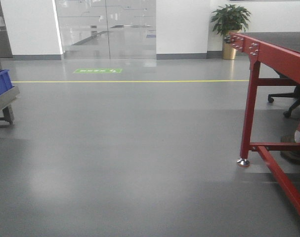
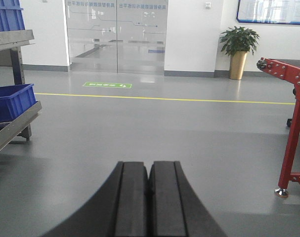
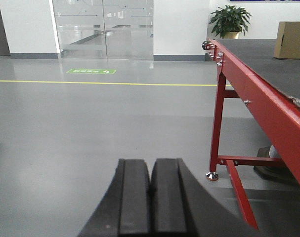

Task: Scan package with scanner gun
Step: 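Drive the base forward and turn toward the red-framed felt table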

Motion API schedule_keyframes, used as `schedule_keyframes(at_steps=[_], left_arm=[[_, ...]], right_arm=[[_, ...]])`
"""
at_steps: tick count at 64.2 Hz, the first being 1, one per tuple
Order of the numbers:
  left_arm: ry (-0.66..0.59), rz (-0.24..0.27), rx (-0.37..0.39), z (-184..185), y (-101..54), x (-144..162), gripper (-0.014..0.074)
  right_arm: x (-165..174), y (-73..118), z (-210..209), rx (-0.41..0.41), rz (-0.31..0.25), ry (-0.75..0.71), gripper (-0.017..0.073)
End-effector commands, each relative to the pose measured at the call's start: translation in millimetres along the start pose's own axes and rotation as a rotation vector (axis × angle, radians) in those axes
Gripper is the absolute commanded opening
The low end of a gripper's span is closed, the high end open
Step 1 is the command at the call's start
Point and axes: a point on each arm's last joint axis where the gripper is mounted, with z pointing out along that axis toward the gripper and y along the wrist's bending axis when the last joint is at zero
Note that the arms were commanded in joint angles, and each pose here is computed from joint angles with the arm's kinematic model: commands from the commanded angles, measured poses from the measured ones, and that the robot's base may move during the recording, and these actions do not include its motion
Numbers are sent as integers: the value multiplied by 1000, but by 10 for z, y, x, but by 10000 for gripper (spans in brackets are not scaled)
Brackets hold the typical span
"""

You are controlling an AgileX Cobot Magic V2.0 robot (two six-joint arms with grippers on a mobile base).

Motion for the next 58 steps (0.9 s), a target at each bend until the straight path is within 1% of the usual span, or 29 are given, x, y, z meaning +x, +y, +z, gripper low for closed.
schedule_keyframes(at_steps=[1,58], left_arm=[[-23,0,-1,-5,1,-26,-111],[-23,0,-1,-5,1,-26,-111]], right_arm=[[-24,-2,-3,2,-8,-26,-153],[-18,-1,-3,2,-8,-19,-153]])
